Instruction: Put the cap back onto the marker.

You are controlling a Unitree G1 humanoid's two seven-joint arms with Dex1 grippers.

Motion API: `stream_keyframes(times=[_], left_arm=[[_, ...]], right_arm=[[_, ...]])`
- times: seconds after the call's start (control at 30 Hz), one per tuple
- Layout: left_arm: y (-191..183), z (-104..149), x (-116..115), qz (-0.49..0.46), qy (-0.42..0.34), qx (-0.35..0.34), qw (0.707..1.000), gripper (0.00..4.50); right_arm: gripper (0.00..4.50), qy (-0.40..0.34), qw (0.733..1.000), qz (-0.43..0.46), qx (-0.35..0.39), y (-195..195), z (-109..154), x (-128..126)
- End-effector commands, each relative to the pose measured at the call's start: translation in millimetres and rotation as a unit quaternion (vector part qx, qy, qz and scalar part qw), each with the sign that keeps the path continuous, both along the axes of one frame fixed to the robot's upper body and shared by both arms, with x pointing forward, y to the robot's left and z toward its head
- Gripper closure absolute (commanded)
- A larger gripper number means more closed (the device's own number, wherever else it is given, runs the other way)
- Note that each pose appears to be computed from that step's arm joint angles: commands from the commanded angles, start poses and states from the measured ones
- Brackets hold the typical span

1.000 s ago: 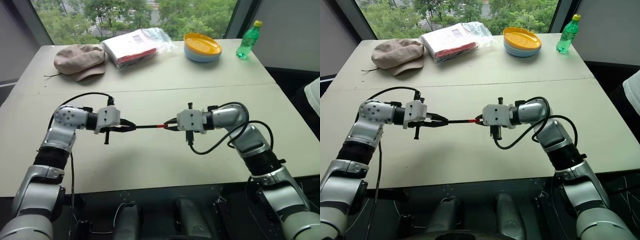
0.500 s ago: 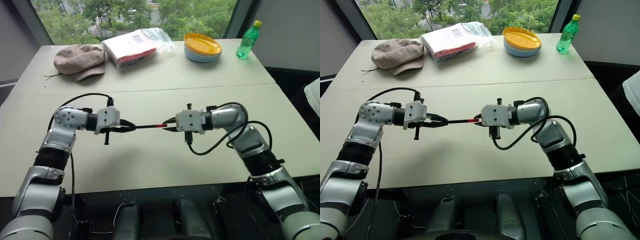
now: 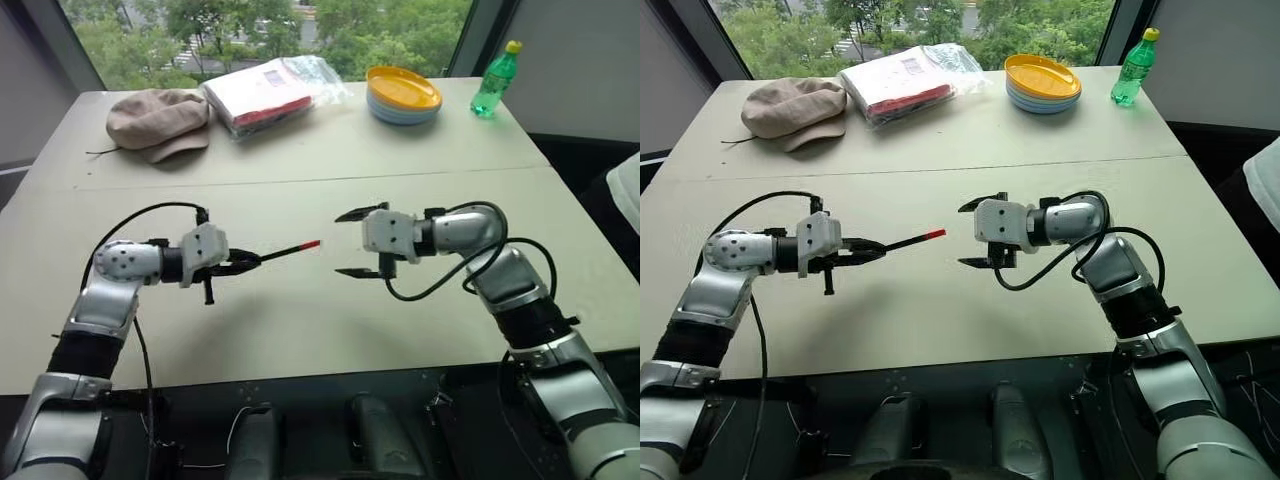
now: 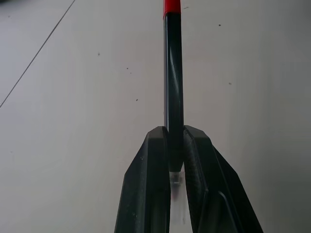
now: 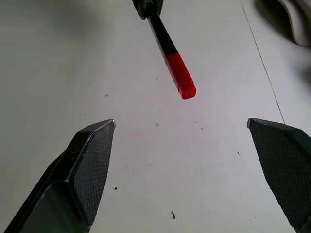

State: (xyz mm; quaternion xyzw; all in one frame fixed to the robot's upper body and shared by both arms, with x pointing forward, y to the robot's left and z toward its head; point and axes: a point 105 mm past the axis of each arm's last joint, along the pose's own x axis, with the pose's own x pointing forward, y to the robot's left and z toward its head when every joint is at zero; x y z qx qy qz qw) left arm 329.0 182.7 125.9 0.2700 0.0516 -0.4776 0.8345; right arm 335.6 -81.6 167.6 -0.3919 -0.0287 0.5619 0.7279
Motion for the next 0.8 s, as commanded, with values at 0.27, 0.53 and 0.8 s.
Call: stream_keyframes(times=[0.27,0.53,0.8], left_arm=[[32,-2,-13,0.353,0.094,-0.183,0.913,4.50],[52,-5,-30,0.518,0.129,-0.246,0.809,4.50],[66,-18,-46,0.582,0.163,-0.240,0.760,4.50]], right_arm=[[0.03,0.015,0.997,-0.032,0.063,1,4,-18],[0.03,0.032,0.996,-0.039,0.079,7,-1,-24],[0.03,0.038,0.995,-0.035,0.081,11,-3,-26]])
